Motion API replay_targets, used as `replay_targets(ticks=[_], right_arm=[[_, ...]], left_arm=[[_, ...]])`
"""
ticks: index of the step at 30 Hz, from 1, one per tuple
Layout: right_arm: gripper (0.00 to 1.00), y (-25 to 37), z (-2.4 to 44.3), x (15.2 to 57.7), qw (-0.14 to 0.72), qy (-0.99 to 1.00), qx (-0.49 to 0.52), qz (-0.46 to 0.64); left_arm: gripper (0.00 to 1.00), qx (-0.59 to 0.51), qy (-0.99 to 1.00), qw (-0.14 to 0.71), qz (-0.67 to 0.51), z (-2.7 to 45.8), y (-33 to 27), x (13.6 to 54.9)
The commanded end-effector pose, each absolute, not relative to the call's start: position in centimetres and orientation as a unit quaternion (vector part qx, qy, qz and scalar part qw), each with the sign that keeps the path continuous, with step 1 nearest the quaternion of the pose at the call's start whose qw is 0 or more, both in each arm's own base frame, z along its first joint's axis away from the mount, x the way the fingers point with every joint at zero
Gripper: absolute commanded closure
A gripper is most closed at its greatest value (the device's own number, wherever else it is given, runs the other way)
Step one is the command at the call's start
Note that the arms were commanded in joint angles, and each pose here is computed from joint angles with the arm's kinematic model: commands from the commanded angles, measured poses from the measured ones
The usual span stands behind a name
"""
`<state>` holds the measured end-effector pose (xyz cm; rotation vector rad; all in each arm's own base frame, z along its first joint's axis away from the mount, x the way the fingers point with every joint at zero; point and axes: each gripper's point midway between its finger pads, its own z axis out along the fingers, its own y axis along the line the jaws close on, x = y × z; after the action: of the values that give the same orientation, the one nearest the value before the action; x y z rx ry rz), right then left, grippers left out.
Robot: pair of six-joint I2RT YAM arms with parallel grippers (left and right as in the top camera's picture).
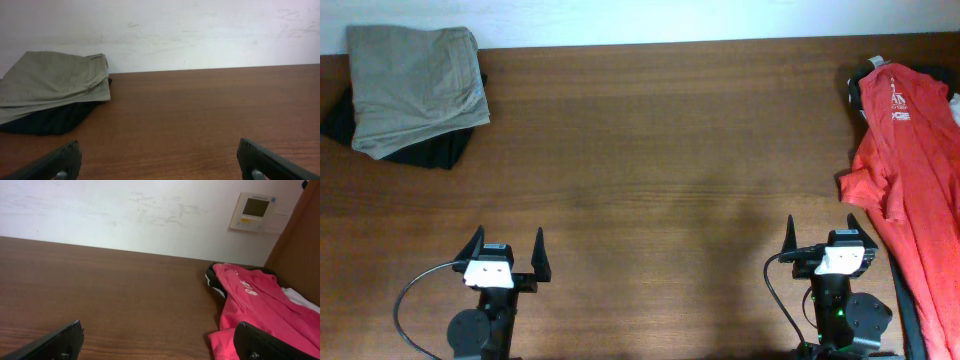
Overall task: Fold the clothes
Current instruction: 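Move the right gripper toward the orange T-shirt at the right edge, then grasp the orange T-shirt with the right gripper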
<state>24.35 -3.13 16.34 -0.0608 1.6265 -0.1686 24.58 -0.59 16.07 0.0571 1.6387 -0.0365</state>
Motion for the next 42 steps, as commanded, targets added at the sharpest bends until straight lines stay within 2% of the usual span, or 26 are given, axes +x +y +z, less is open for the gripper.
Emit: replay_targets(ticks=[1, 4, 6, 8, 10, 13, 15, 20, 24, 26, 30, 33, 36, 41, 42], right_arm=[[0.01, -3.4, 16.1, 24.3, 0.682, 0.727, -0.019, -0.075], [0.01, -3.3, 16.1, 24.3, 0.683, 0.726, -0.019, -0.073], [0.01, -0.3, 17.0, 24.3, 0.700, 0.712, -0.056, 0.012], [0.01, 4.3, 17.3, 23.3, 0.689, 0.701, -0.115, 0.144], [0.01, 6.9, 18.9, 21.9, 0.696, 0.666, -0.177, 0.201], [0.01, 9.7, 22.3, 19.4, 0.730, 0.581, -0.288, 0.215], [0.01, 10.1, 23.5, 18.7, 0.745, 0.553, -0.313, 0.204], [0.01, 6.9, 24.8, 20.8, 0.765, 0.584, -0.167, 0.216], [0.01, 2.6, 28.5, 21.9, 0.807, 0.569, -0.051, 0.148], [0.01, 0.4, 29.8, 22.8, 0.802, 0.586, 0.006, 0.118], [0.01, -3.6, 31.6, 26.7, 0.745, 0.663, 0.062, 0.025], [0.01, -6.8, 31.8, 31.9, 0.645, 0.759, 0.075, -0.040], [0.01, -7.8, 29.5, 35.7, 0.527, 0.845, 0.083, -0.027], [0.01, -15.5, 24.9, 38.4, 0.398, 0.888, 0.164, -0.160], [0.01, -17.9, 22.5, 38.2, 0.349, 0.899, 0.187, -0.185]], left_arm=[[0.01, 0.026, 0.731, 0.682, -0.003, 15.8, -0.2, 24.6], [0.01, 0.026, 0.731, 0.682, -0.003, 15.9, -0.2, 24.6], [0.01, 0.026, 0.731, 0.682, -0.003, 15.9, -0.2, 24.6], [0.01, 0.026, 0.731, 0.682, -0.003, 15.9, -0.2, 24.6], [0.01, 0.026, 0.731, 0.682, -0.003, 15.9, -0.2, 24.6], [0.01, 0.026, 0.731, 0.682, -0.003, 15.9, -0.2, 24.6], [0.01, 0.026, 0.731, 0.682, -0.003, 15.9, -0.2, 24.6], [0.01, 0.026, 0.731, 0.682, -0.003, 15.9, -0.2, 24.6], [0.01, 0.026, 0.731, 0.682, -0.003, 15.9, -0.2, 24.6], [0.01, 0.026, 0.731, 0.682, -0.003, 15.9, -0.2, 24.6], [0.01, 0.026, 0.731, 0.682, -0.003, 15.8, -0.2, 24.6], [0.01, 0.026, 0.731, 0.682, -0.003, 15.9, -0.2, 24.6], [0.01, 0.026, 0.731, 0.682, -0.003, 15.9, -0.2, 24.6], [0.01, 0.026, 0.731, 0.682, -0.003, 15.8, -0.2, 24.6], [0.01, 0.026, 0.731, 0.682, -0.003, 15.9, -0.2, 24.6]])
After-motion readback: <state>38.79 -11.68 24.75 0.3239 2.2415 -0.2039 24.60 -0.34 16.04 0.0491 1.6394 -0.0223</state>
